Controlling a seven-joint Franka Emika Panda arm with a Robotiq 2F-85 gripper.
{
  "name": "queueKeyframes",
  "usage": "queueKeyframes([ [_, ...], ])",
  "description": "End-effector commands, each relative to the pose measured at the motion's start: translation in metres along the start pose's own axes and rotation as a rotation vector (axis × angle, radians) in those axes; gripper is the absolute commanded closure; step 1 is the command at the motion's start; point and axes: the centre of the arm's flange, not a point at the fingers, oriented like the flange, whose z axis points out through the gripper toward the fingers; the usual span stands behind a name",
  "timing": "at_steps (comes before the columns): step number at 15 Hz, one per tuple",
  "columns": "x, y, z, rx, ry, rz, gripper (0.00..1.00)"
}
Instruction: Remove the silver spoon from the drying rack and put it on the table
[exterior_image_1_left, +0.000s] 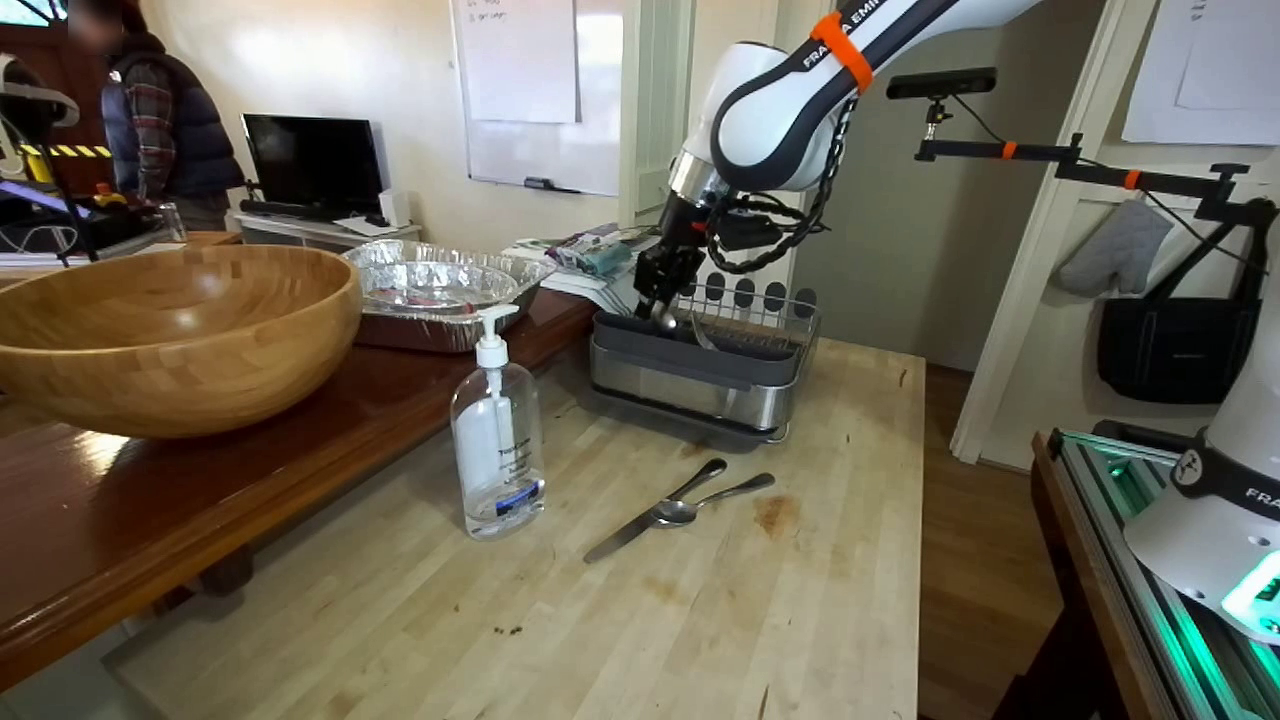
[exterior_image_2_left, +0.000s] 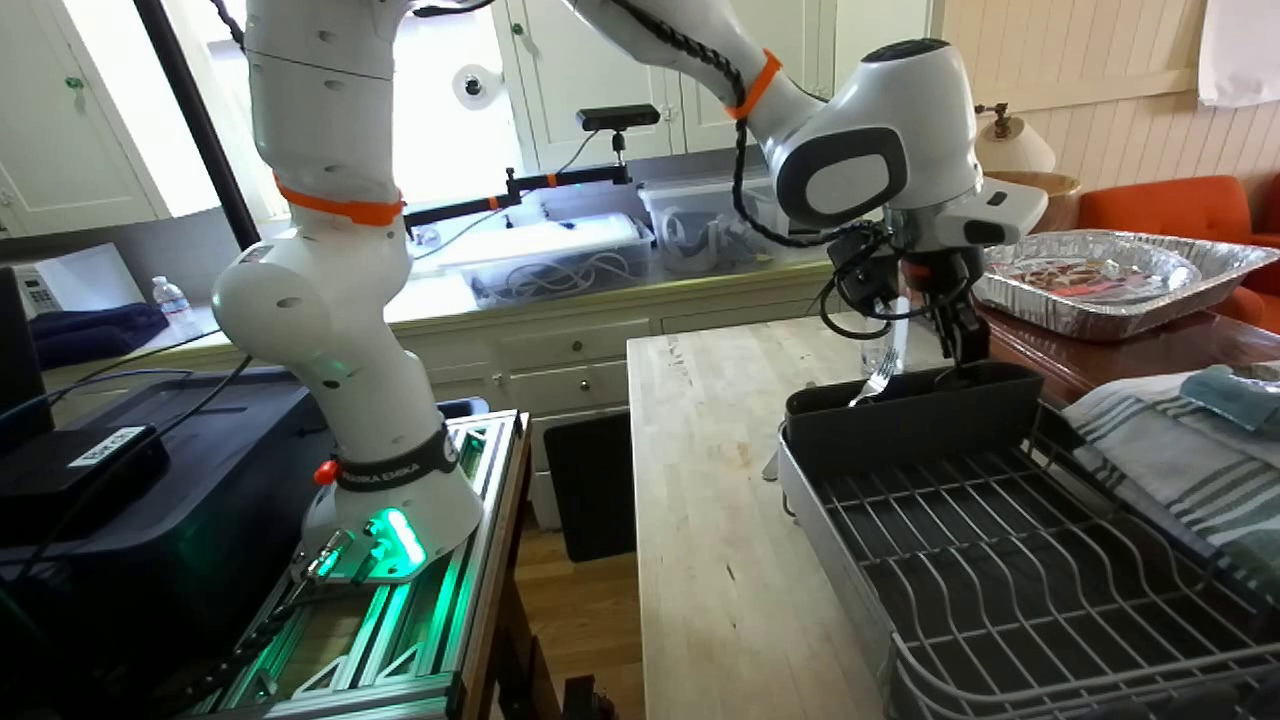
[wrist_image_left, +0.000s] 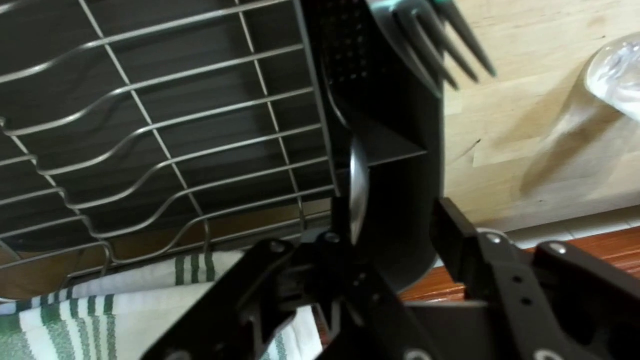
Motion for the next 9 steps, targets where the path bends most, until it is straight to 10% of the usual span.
queueKeyframes([
  [1, 0.002, -0.001, -0.006, -0.005, 0.026, 0.000, 0.85],
  [3, 0.003, -0.002, -0.012, -0.004, 0.039, -0.004, 0.99],
  [9, 0.004, 0.000, -0.022, 0.001, 0.052, -0.004, 1.00],
])
